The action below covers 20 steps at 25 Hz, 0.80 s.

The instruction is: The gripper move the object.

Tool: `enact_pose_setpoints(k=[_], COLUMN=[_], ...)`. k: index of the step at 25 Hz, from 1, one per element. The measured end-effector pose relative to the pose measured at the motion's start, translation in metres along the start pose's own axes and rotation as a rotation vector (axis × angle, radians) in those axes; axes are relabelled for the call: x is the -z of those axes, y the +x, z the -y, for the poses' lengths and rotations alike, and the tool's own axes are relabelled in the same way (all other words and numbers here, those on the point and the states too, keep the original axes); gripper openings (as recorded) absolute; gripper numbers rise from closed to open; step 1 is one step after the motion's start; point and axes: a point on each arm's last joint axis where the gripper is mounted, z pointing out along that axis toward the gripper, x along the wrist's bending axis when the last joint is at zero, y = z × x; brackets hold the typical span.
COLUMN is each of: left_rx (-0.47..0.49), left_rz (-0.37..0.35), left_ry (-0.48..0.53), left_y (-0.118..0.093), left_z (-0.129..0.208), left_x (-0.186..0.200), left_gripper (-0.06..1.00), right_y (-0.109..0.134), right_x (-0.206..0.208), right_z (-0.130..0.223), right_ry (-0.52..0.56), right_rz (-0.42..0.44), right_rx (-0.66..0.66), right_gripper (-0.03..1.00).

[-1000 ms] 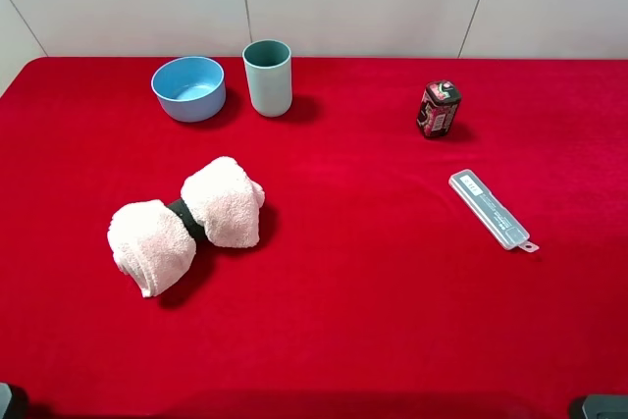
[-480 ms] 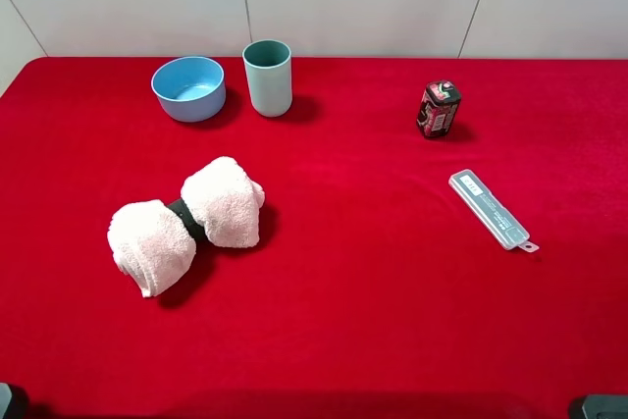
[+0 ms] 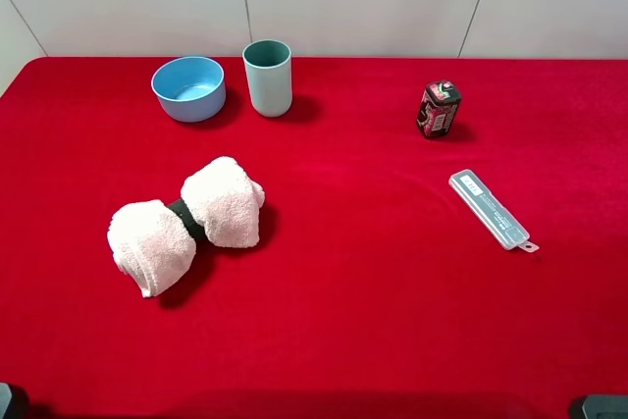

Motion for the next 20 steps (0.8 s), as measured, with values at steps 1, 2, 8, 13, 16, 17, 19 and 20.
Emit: enact_pose_setpoints(k=[1,2,8,13,16,17,19,20], left_rx=[0.000,0.000,0.000,0.000,0.000,0.000,0.000,0.000], left_rz=[0.000,0.000,0.000,0.000,0.000,0.000,0.000,0.000], left_ry=[0.000,0.000,0.000,0.000,0.000,0.000,0.000,0.000], left_y=[0.0000,0.0000,0.0000,0.0000,0.0000,0.0000,0.0000,0.0000], left_z=[0.0000,0.0000,0.0000,0.0000,0.0000,0.0000,0.0000,0.0000], left_x=[0.0000,0.0000,0.0000,0.0000,0.0000,0.0000,0.0000,0.0000], left_gripper=[0.98,0.98,0.98,0.98,0.98,0.98,0.98,0.98], right_y=[0.0000,0.0000,0.0000,0.0000,0.0000,0.0000,0.0000,0.0000], right_x=[0.0000,0.0000,0.0000,0.0000,0.0000,0.0000,0.0000,0.0000], right_z=[0.0000,0.0000,0.0000,0.0000,0.0000,0.0000,0.0000,0.0000], right_ry=[0.000,0.000,0.000,0.000,0.000,0.000,0.000,0.000], right_rz=[0.000,0.000,0.000,0.000,0.000,0.000,0.000,0.000], right_rx=[0.000,0.000,0.000,0.000,0.000,0.000,0.000,0.000], right_gripper=[0.69,0.69,0.69,0.69,0.69,0.69,0.69,0.69])
